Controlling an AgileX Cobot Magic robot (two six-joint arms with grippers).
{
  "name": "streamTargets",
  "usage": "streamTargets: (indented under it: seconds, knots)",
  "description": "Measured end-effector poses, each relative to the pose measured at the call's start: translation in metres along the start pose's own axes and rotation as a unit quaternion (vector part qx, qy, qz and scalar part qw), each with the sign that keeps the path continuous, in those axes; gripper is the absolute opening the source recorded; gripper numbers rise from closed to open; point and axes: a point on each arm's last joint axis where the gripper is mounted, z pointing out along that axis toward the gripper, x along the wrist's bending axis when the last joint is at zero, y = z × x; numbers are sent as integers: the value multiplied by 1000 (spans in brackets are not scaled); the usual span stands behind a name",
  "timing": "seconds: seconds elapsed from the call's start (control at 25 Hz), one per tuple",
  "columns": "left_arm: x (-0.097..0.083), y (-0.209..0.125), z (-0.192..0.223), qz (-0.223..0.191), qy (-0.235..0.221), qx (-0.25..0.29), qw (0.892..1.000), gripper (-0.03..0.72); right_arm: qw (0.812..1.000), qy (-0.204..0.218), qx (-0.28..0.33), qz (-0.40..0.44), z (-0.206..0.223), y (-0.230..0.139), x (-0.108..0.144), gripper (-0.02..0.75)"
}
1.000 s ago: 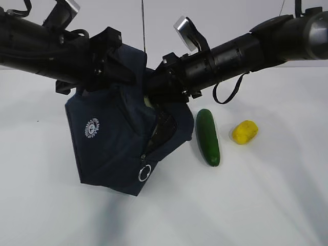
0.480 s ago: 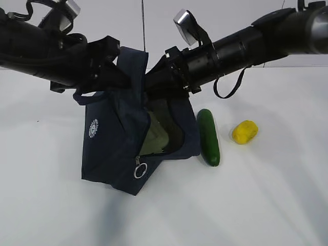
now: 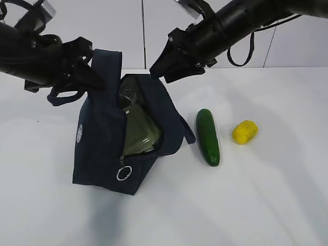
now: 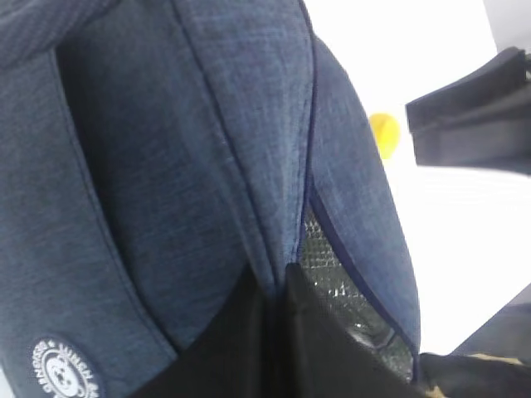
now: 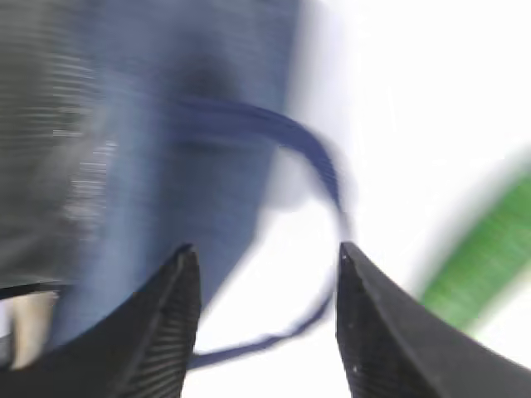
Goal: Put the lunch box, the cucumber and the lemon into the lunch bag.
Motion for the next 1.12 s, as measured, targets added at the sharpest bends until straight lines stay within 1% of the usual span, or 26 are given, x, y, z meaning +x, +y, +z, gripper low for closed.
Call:
streamTargets:
  seconds: [0.16,0.28,0.44,0.56,0.84,1.0,1.12]
  knots:
    - [9,2,-6,-8,0,13,1000,-1,998,-54,28,29,-7,-1,-6,393]
    - [11,1,-7,-9,-1,21,1000,-1,990,-116,61,57,-10,-8,-17,393]
    - [13,0,-8,4,8,28,1000,-1,968,-206,92,112,-16,-16,-32,393]
    - [14,0,-8,7,10,29,999,-1,951,-255,92,149,-21,-19,-39,393]
    - [14,0,-8,9,11,30,999,-1,933,-287,58,207,-23,-17,-45,393]
    - [14,0,-8,9,11,30,999,-1,911,-310,57,266,-14,-22,-59,393]
    - [14,0,-8,10,12,30,999,-1,903,-317,64,282,-5,-27,-71,393]
